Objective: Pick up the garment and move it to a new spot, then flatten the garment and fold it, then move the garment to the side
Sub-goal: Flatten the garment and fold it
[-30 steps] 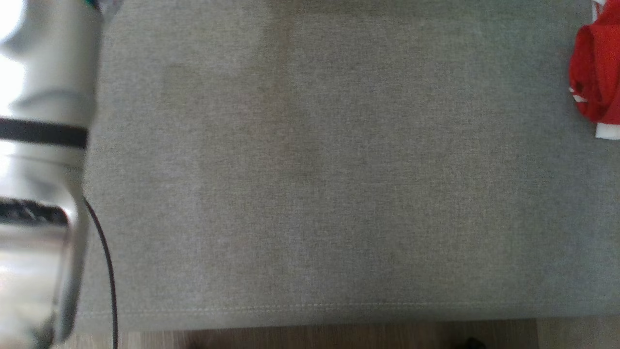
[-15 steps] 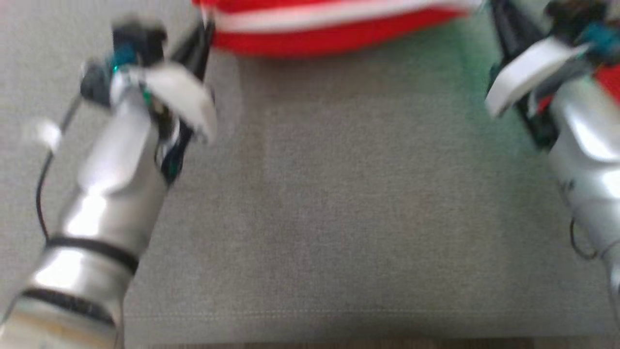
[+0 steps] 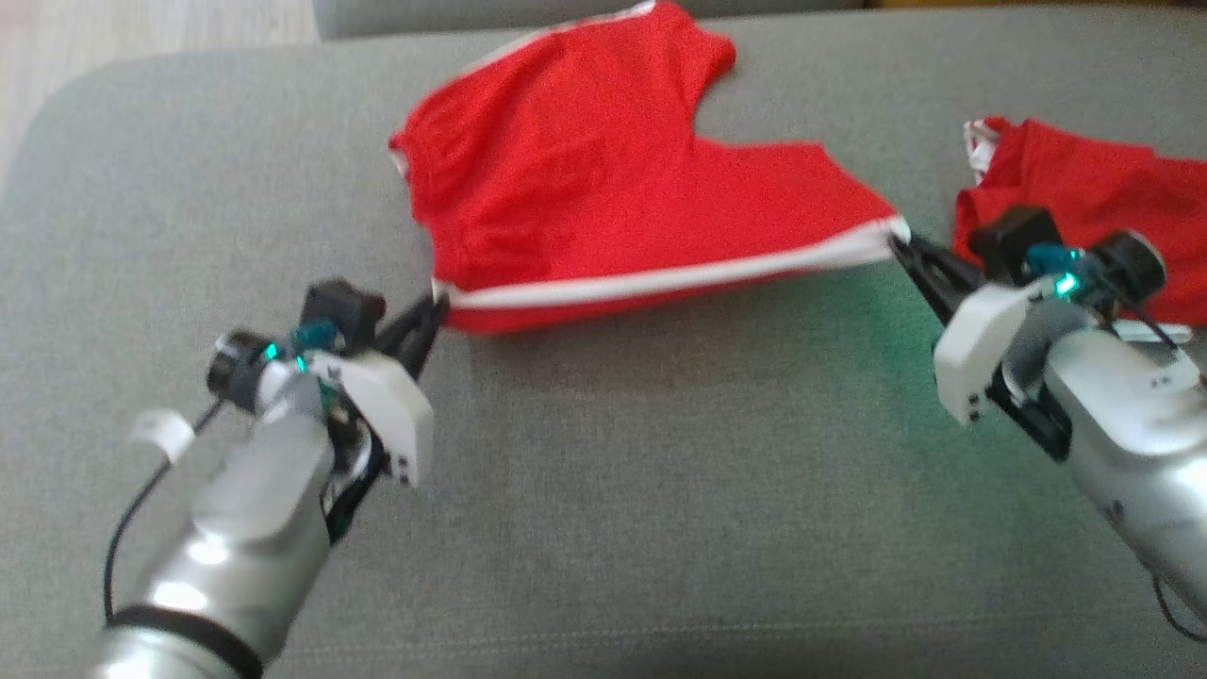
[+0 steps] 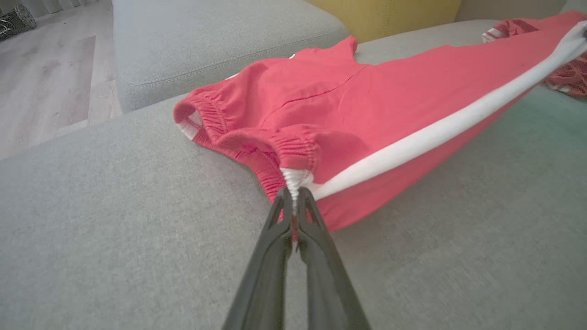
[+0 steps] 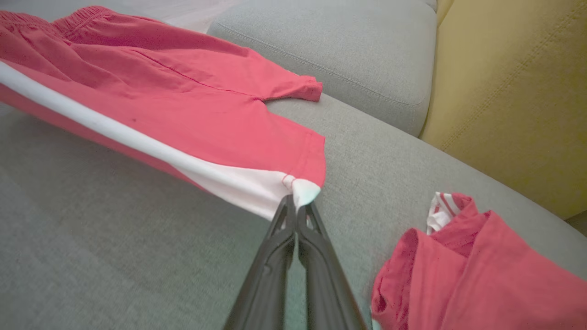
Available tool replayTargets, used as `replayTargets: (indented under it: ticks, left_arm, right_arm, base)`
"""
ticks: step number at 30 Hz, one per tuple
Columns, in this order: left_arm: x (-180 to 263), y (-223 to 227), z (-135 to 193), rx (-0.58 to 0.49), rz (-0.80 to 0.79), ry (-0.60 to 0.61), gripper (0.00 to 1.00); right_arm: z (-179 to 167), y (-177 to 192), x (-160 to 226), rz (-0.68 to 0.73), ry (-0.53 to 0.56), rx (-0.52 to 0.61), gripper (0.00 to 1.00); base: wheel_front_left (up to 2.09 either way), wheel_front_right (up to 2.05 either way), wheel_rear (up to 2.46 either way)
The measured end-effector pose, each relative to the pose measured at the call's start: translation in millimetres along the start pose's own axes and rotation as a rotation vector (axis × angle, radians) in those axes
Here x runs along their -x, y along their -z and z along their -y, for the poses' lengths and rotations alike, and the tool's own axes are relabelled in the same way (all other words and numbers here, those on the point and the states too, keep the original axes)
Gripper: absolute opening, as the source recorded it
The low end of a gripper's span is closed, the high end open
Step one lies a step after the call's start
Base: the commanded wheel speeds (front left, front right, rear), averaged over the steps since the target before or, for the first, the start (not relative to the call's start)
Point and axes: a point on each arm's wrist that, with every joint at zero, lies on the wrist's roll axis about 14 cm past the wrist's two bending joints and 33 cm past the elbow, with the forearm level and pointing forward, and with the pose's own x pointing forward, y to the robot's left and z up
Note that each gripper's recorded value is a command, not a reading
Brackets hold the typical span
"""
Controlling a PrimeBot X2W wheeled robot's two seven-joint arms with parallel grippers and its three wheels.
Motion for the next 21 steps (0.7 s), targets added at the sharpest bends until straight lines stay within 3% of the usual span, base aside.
replayTargets:
  ticks: [21]
  left_arm:
    - [73.3,38.5,95.5,0.108,-0.079,0.202,0.00]
  right_arm:
    - [-20.8,65.7,109.3,-0.289,-0.106,-0.051,0.00]
  base:
    - [0.00,0.00,0.00]
